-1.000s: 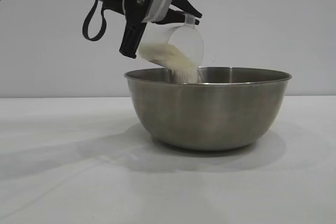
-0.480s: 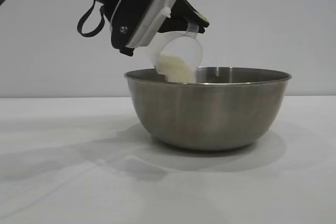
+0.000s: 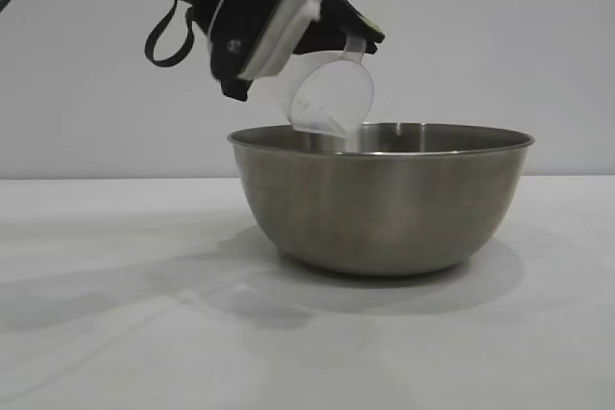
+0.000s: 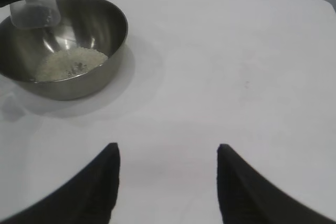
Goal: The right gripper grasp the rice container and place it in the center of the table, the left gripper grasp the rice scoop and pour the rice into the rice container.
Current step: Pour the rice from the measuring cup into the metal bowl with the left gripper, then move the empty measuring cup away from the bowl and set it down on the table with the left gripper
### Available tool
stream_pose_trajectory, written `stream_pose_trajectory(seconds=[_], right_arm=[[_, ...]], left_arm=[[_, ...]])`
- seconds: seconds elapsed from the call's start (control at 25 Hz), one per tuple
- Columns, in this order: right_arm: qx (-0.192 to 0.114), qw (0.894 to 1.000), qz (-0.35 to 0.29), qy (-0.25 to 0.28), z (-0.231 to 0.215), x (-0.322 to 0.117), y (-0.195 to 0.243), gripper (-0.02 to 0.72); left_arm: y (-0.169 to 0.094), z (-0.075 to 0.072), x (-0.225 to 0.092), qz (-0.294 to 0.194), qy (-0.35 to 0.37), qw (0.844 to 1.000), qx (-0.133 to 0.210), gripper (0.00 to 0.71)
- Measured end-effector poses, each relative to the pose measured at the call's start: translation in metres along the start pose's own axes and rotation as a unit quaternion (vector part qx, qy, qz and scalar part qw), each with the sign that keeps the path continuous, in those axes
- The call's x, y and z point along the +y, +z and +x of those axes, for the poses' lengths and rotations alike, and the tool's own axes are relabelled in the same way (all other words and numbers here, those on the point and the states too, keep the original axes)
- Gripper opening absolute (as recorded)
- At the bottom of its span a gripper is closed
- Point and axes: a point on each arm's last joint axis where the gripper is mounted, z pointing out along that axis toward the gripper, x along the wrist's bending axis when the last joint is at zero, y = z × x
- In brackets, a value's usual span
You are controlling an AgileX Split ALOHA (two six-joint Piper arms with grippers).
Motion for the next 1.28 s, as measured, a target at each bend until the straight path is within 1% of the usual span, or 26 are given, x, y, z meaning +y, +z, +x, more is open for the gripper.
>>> stream_pose_trajectory(seconds=[0.04, 0.08, 0.12, 0.16, 0.2, 0.24, 0.28, 0.36, 0.4, 0.44, 0.48, 0.52, 0.6, 0.64, 0.68, 0.72, 0.76, 0.8, 0.84, 0.88, 0.92, 0.96, 1.04, 1.2, 1.28], right_arm=[[0.0, 1.0, 0.0, 0.0, 0.0, 0.0, 0.0, 0.4], [0.0, 1.0, 0.0, 0.0, 0.0, 0.0, 0.0, 0.4], [0.0, 1.0, 0.0, 0.0, 0.0, 0.0, 0.0, 0.4], [0.0, 1.0, 0.0, 0.0, 0.0, 0.0, 0.0, 0.4], [0.0, 1.0, 0.0, 0.0, 0.0, 0.0, 0.0, 0.4], [0.002, 1.0, 0.0, 0.001, 0.0, 0.0, 0.0, 0.4], [0.005, 1.0, -0.001, 0.002, 0.001, 0.0, 0.0, 0.4], [0.009, 1.0, -0.001, 0.004, 0.002, 0.0, 0.0, 0.4], [0.01, 1.0, -0.001, 0.005, 0.002, 0.0, 0.0, 0.4], [0.01, 1.0, -0.001, 0.005, 0.002, 0.0, 0.0, 0.4], [0.01, 1.0, -0.001, 0.005, 0.002, 0.0, 0.0, 0.4], [0.01, 1.0, -0.001, 0.005, 0.002, 0.0, 0.0, 0.4], [0.01, 1.0, -0.001, 0.005, 0.002, 0.0, 0.0, 0.4], [0.01, 1.0, -0.001, 0.005, 0.002, 0.0, 0.0, 0.4], [0.01, 1.0, -0.001, 0.005, 0.002, 0.0, 0.0, 0.4], [0.01, 1.0, -0.001, 0.005, 0.002, 0.0, 0.0, 0.4], [0.01, 1.0, -0.001, 0.005, 0.002, 0.0, 0.0, 0.4], [0.01, 1.0, -0.001, 0.005, 0.002, 0.0, 0.0, 0.4], [0.01, 1.0, -0.001, 0.005, 0.002, 0.0, 0.0, 0.4], [0.01, 1.0, -0.001, 0.005, 0.002, 0.0, 0.0, 0.4], [0.01, 1.0, -0.001, 0.005, 0.002, 0.0, 0.0, 0.4], [0.01, 1.0, -0.001, 0.005, 0.002, 0.0, 0.0, 0.4], [0.01, 1.0, -0.001, 0.005, 0.002, 0.0, 0.0, 0.4], [0.01, 1.0, -0.001, 0.005, 0.002, 0.0, 0.0, 0.4], [0.01, 1.0, -0.001, 0.005, 0.002, 0.0, 0.0, 0.4]], left_arm=[[0.0, 0.001, -0.004, 0.025, -0.086, 0.996, 0.009, 0.0], [0.0, 0.003, -0.01, 0.053, -0.18, 0.982, 0.025, 0.0], [-0.002, 0.004, -0.016, 0.082, -0.262, 0.961, 0.043, 0.0], [-0.003, 0.004, -0.021, 0.107, -0.339, 0.933, 0.061, 0.0], [-0.004, 0.003, -0.028, 0.135, -0.413, 0.897, 0.081, 0.0], [-0.007, 0.002, -0.033, 0.161, -0.479, 0.857, 0.101, 0.0], [-0.009, 0.001, -0.037, 0.177, -0.526, 0.823, 0.119, 0.0], [-0.015, 0.003, -0.046, 0.203, -0.623, 0.737, 0.163, 0.0], [-0.018, 0.005, -0.049, 0.212, -0.657, 0.7, 0.184, 0.0], [-0.021, 0.007, -0.052, 0.216, -0.684, 0.667, 0.201, 0.0], [-0.023, 0.008, -0.054, 0.221, -0.703, 0.64, 0.216, 0.0], [-0.024, 0.007, -0.056, 0.227, -0.716, 0.62, 0.225, 0.0], [-0.029, 0.001, -0.058, 0.237, -0.728, 0.6, 0.232, 0.0], [-0.034, -0.005, -0.06, 0.241, -0.735, 0.588, 0.237, 0.0], [-0.042, -0.014, -0.062, 0.244, -0.743, 0.574, 0.244, 0.0], [-0.05, -0.022, -0.064, 0.243, -0.755, 0.555, 0.252, 0.0], [-0.061, -0.033, -0.068, 0.242, -0.764, 0.54, 0.256, 0.0], [-0.073, -0.044, -0.071, 0.238, -0.771, 0.533, 0.254, 0.0], [-0.082, -0.052, -0.073, 0.233, -0.774, 0.534, 0.246, 0.0], [-0.092, -0.062, -0.075, 0.236, -0.78, 0.528, 0.24, 0.0], [-0.101, -0.069, -0.076, 0.238, -0.782, 0.526, 0.234, 0.0], [-0.107, -0.076, -0.076, 0.243, -0.785, 0.523, 0.227, 0.0], [-0.115, -0.083, -0.074, 0.248, -0.787, 0.52, 0.223, 0.0], [-0.113, -0.099, -0.067, 0.238, -0.787, 0.527, 0.216, 0.0], [-0.109, -0.112, -0.063, 0.235, -0.789, 0.527, 0.212, 0.0]])
